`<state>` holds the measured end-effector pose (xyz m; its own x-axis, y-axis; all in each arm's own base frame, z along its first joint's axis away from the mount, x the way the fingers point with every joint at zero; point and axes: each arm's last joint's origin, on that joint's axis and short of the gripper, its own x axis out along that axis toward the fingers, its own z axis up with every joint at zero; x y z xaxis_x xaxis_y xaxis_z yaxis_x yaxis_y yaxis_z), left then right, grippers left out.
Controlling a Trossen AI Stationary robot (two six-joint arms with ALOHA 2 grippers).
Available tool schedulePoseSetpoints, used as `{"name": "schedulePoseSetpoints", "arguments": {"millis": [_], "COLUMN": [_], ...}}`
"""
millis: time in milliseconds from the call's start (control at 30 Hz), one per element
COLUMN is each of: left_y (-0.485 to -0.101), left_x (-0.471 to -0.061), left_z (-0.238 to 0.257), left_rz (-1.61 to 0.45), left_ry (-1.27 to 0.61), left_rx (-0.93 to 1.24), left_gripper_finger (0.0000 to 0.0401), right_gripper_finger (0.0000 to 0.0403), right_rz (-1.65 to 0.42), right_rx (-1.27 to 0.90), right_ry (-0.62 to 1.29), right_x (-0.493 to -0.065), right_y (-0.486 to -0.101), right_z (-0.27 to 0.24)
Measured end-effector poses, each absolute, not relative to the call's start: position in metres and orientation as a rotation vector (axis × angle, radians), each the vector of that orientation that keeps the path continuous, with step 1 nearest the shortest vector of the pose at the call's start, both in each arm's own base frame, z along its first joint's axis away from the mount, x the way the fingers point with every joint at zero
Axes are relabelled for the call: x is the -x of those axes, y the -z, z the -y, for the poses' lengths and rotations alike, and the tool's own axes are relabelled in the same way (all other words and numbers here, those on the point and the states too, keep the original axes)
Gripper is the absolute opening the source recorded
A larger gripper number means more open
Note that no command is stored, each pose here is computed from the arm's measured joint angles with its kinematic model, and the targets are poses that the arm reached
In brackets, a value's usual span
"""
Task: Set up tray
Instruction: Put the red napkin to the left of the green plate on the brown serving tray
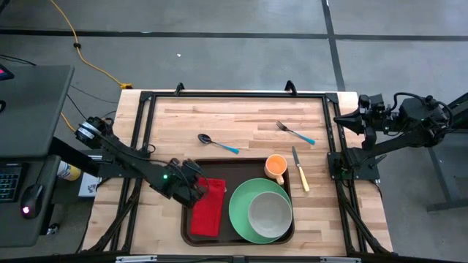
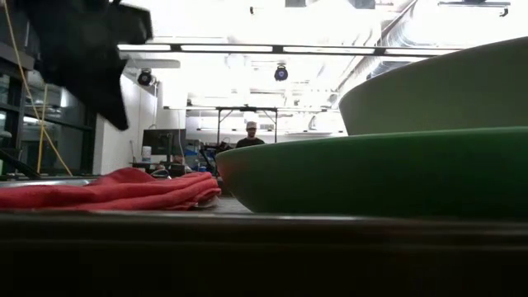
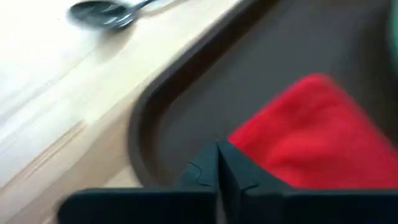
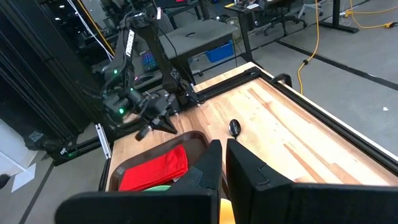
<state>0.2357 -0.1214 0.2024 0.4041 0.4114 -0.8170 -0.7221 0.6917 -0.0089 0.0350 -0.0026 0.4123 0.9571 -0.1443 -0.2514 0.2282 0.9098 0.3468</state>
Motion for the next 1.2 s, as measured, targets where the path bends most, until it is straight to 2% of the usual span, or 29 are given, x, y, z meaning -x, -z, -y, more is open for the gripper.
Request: {"name": "schedulePoseSetpoints", "arguments": {"millis": [233, 467, 733, 967, 1200], "left_y": [-0.207, -0.207, -0.199, -0.183, -0.18], "left_x": [-0.25, -0.256, -0.257, -0.257, -0.26], "left_z": [0.133, 0.137, 0.138, 0.138, 0.139], "left_rz": [-0.937, -0.891, -0.919, -0.948, -0.919], "left_ry": [-0.477, -0.404, -0.457, -0.576, -0.596], "left_rx": [0.471, 0.534, 0.594, 0.632, 0.662], "left_gripper_finger": [0.0012, 0.0011, 0.0012, 0.0012, 0.0011], "right_gripper_finger": [0.0, 0.0, 0.0, 0.0, 0.0], "right_rz": [-0.223, -0.221, -0.221, -0.223, -0.226], "right_rx": [-0.383, -0.37, -0.363, -0.359, -0.34], "right_ry": [0.195, 0.204, 0.203, 0.198, 0.193], "right_x": [-0.035, -0.035, -0.035, -0.035, -0.035], "right_y": [-0.412, -0.412, -0.412, -0.412, -0.412], "right_z": [0.003, 0.003, 0.003, 0.003, 0.003]}}
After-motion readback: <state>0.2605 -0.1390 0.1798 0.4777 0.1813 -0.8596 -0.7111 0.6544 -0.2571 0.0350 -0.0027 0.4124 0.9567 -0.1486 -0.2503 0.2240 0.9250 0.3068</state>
